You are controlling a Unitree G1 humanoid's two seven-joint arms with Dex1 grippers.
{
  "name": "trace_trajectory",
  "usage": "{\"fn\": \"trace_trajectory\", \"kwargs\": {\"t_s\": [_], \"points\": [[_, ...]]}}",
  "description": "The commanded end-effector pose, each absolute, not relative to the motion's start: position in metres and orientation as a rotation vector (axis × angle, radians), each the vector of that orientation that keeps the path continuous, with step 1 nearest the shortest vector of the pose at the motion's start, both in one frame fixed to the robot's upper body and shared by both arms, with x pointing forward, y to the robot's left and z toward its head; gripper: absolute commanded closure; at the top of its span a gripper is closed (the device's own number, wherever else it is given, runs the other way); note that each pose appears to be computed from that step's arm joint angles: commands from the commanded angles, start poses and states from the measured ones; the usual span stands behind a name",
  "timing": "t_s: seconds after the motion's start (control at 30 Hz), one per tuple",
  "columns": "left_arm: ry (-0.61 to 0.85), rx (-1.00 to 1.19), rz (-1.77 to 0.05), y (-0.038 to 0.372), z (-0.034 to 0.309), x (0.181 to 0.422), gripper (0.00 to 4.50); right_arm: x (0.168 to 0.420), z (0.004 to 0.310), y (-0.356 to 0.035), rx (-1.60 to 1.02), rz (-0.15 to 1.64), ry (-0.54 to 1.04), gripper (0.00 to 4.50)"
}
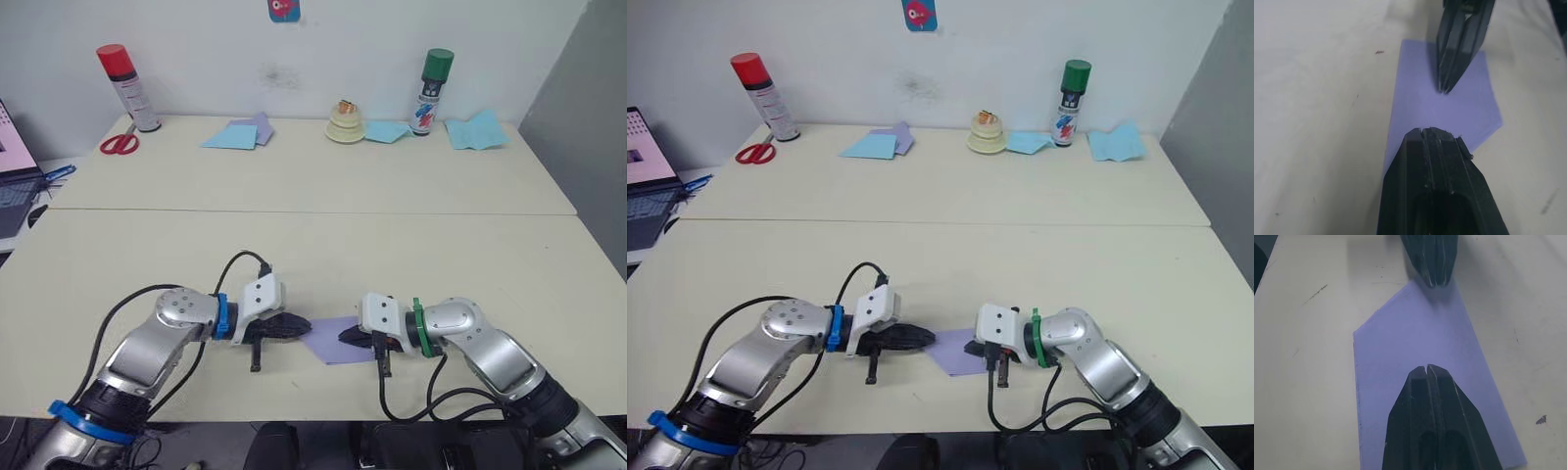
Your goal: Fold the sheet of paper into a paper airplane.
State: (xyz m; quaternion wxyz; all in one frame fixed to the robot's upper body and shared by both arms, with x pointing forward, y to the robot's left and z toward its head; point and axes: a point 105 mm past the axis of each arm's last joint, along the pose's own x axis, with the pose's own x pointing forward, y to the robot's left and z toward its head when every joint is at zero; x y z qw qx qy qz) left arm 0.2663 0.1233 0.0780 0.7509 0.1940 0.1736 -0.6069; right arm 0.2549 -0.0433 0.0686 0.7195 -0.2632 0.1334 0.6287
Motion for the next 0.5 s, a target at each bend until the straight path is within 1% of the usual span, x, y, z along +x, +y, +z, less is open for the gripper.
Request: {"fn": "trace_trajectory", "kwargs": {"t_s": [0.03, 0.13, 0.27, 0.4, 0.47, 0.5], "points": [[0.356, 0.485, -1.336, 0.121, 0.076, 0.270, 4.48, 0.253, 0.070, -0.041, -0.592, 1.383, 0.284, 4.50], [0.378, 0.492, -1.329, 0.124, 0.067, 0.271, 4.48, 0.254, 0.071, -0.040, -0.590, 1.381, 0.261, 4.50], [0.378, 0.463, -1.317, 0.121, 0.063, 0.274, 4.48, 0.252, 0.076, -0.037, -0.564, 1.397, 0.227, 4.50], [0.399, 0.481, -1.305, 0.124, 0.056, 0.275, 4.48, 0.251, 0.078, -0.037, -0.566, 1.406, 0.206, 4.50], [0.410, 0.487, -1.300, 0.126, 0.053, 0.275, 4.48, 0.249, 0.083, -0.033, -0.563, 1.425, 0.155, 4.50], [0.414, 0.485, -1.299, 0.127, 0.052, 0.274, 4.48, 0.247, 0.093, -0.031, -0.548, 1.435, 0.094, 4.50]]}}
